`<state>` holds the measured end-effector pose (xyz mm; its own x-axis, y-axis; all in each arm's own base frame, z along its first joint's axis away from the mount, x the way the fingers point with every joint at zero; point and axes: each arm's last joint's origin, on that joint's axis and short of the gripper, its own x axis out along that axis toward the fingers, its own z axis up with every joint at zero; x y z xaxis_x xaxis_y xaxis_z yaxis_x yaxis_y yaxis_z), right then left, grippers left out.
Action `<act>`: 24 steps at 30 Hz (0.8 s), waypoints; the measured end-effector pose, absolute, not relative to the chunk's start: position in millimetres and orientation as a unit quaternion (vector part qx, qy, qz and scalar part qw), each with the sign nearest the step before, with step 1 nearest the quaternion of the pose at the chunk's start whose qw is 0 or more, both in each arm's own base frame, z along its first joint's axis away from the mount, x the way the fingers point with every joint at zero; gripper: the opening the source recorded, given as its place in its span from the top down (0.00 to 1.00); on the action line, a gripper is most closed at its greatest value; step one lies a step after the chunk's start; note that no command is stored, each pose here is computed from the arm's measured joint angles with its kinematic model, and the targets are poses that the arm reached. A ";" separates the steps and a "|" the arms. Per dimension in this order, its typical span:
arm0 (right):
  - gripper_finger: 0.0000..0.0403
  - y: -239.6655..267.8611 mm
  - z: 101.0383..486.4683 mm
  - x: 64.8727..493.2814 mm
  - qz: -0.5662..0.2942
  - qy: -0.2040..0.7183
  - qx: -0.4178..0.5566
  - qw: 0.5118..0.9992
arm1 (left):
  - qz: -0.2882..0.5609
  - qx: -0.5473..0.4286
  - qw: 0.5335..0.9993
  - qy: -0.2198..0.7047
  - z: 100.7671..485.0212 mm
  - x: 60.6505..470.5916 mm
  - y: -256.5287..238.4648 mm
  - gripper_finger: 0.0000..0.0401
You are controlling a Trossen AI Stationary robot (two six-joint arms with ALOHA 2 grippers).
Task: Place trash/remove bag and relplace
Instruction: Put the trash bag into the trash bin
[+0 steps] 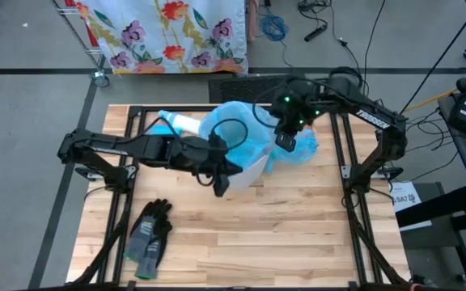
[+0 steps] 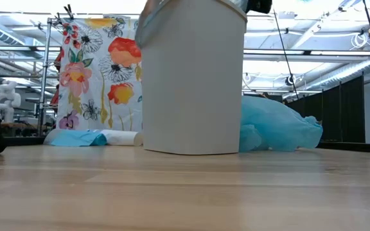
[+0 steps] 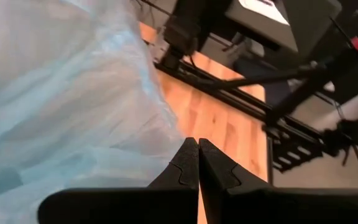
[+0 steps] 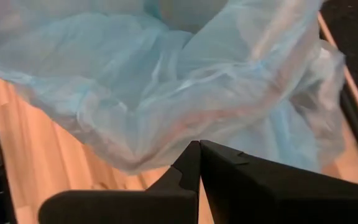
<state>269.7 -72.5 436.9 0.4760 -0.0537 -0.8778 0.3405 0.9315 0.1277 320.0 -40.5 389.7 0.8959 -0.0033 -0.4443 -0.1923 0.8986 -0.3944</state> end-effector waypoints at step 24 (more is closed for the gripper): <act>1.00 -44.6 394.2 282.8 -0.265 0.526 0.160 0.792 | -0.003 -0.198 0.948 0.251 386.8 311.0 -79.7 1.00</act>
<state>282.8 -44.6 394.2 0.3064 -0.2516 -0.9181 0.5883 0.8082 -0.0251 311.0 -79.7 386.8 0.8739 -0.1052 -0.4746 -0.0935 0.9217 -0.3765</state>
